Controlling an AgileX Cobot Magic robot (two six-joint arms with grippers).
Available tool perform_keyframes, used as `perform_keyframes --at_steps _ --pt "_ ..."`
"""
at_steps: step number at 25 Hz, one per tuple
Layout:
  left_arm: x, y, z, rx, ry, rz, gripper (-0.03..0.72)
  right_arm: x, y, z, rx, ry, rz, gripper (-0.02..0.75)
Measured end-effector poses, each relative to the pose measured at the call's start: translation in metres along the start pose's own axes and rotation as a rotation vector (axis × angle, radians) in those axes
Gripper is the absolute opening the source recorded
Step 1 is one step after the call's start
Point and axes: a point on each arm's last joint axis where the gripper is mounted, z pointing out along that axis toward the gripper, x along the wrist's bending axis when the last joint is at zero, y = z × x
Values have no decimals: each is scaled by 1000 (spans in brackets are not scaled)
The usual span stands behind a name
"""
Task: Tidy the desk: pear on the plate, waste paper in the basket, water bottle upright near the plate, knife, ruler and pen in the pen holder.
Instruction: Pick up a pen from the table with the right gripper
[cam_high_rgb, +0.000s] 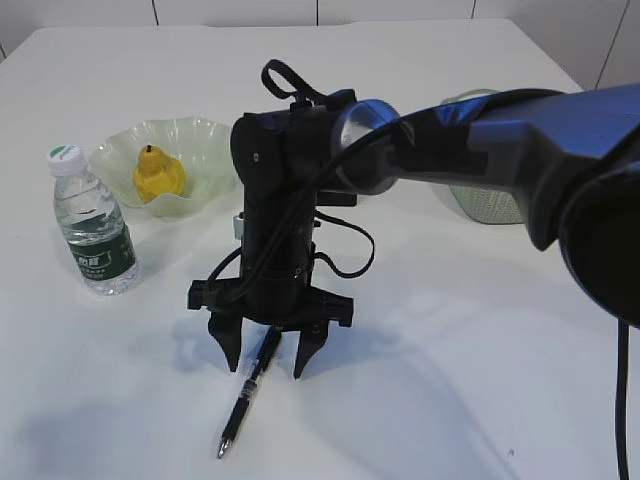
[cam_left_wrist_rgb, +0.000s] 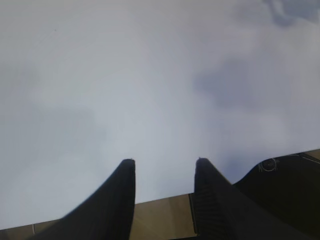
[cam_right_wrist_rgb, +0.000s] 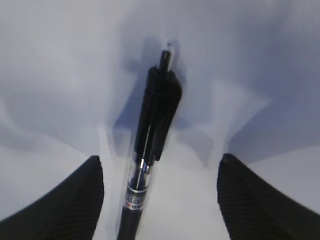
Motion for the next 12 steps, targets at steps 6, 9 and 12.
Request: perform_keyframes --at_steps 6,9,12 --pt "0 0 0 0 0 0 274 2 2 11 21 16 18 551" --pt "0 0 0 0 0 0 274 3 3 11 10 26 20 551" --pt "0 0 0 0 0 0 274 2 4 11 -3 19 14 551"
